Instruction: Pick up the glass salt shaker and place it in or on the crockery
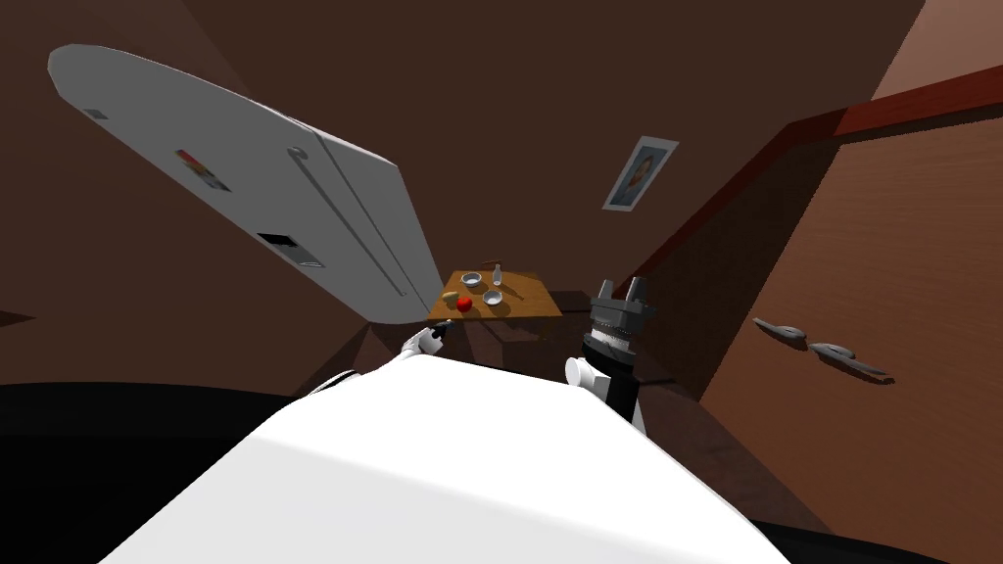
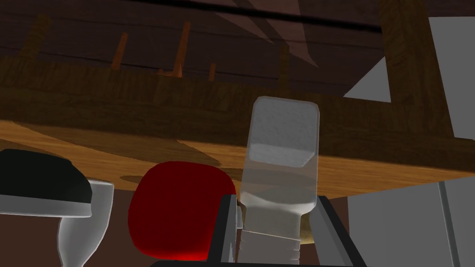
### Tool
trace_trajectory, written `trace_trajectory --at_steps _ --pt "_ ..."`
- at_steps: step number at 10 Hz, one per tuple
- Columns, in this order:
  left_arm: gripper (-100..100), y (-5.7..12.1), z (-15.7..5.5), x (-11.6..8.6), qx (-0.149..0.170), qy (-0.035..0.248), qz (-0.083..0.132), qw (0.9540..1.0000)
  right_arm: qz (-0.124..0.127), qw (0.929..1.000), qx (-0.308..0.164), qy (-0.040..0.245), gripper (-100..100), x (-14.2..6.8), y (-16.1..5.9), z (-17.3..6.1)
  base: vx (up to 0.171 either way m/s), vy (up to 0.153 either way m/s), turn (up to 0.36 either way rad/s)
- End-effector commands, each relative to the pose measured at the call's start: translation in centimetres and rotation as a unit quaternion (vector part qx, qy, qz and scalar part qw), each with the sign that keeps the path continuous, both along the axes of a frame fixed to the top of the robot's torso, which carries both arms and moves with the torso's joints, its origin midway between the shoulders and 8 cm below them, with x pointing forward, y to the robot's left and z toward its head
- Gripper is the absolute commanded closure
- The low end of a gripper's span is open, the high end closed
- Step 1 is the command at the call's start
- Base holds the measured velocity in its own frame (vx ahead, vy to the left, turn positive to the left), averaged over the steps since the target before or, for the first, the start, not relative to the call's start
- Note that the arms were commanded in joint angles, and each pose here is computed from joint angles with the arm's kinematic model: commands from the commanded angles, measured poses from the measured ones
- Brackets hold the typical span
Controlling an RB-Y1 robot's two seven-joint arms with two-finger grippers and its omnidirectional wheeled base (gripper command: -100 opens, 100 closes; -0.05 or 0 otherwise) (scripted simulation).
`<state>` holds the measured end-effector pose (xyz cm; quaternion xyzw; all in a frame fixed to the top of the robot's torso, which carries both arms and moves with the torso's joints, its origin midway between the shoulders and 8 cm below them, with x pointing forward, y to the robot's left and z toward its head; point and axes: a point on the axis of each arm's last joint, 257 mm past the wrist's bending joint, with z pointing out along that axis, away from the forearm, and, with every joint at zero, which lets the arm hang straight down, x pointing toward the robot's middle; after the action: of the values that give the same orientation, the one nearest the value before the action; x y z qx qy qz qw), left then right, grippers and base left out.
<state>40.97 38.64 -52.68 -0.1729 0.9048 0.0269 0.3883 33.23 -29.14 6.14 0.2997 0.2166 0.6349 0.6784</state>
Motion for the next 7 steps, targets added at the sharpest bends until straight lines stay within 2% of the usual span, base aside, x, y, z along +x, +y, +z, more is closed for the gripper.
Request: trace_trajectory --at_steps 1,5,7 --pt "100 -0.2 -0.2 -0.2 -0.001 0.009 0.005 1.0 0.0 1.0 0.0 0.0 0 0.0 0.0 0.0 -0.086 -0.065 -0.073" --pt "100 -0.7 0.1 0.5 -0.001 0.02 0.016 0.9997 0.0 1.0 0.0 0.0 0 0.0 0.0 0.0 -0.056 -0.071 -0.086" --pt "100 -0.7 1.1 2.1 -0.001 0.017 0.024 0.9996 0.0 1.0 0.0 0.0 0 0.0 0.0 0.0 0.008 -0.107 -0.099"
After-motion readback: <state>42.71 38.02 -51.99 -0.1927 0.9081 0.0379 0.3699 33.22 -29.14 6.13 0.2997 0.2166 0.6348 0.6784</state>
